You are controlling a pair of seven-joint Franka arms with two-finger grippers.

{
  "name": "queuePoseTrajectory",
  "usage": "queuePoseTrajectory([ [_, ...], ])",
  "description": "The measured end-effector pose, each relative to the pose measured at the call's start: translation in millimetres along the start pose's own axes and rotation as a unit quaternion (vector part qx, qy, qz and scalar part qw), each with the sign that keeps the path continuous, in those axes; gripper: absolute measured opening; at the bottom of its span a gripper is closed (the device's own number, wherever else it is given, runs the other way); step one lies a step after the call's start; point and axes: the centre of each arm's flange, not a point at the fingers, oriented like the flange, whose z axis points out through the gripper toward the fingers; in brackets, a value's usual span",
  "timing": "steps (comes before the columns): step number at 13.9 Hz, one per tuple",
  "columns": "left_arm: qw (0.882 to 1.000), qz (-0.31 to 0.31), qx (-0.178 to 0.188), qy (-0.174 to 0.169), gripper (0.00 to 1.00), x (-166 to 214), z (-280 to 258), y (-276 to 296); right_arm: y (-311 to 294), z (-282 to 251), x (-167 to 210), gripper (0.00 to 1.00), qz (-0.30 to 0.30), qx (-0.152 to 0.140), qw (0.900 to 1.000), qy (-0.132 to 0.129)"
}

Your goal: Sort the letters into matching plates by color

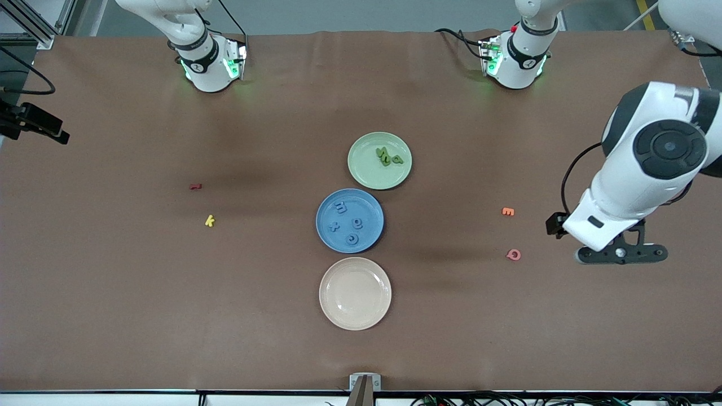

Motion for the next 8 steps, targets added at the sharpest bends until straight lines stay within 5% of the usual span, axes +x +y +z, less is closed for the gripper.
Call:
queuePoseTrajectory([
  [8, 0.993, -0.074, -0.092, -0.026, 1.00, -24, -51, -40, -14, -9, -14, 1.00, -0.014, 0.000, 1.000, 0.014],
])
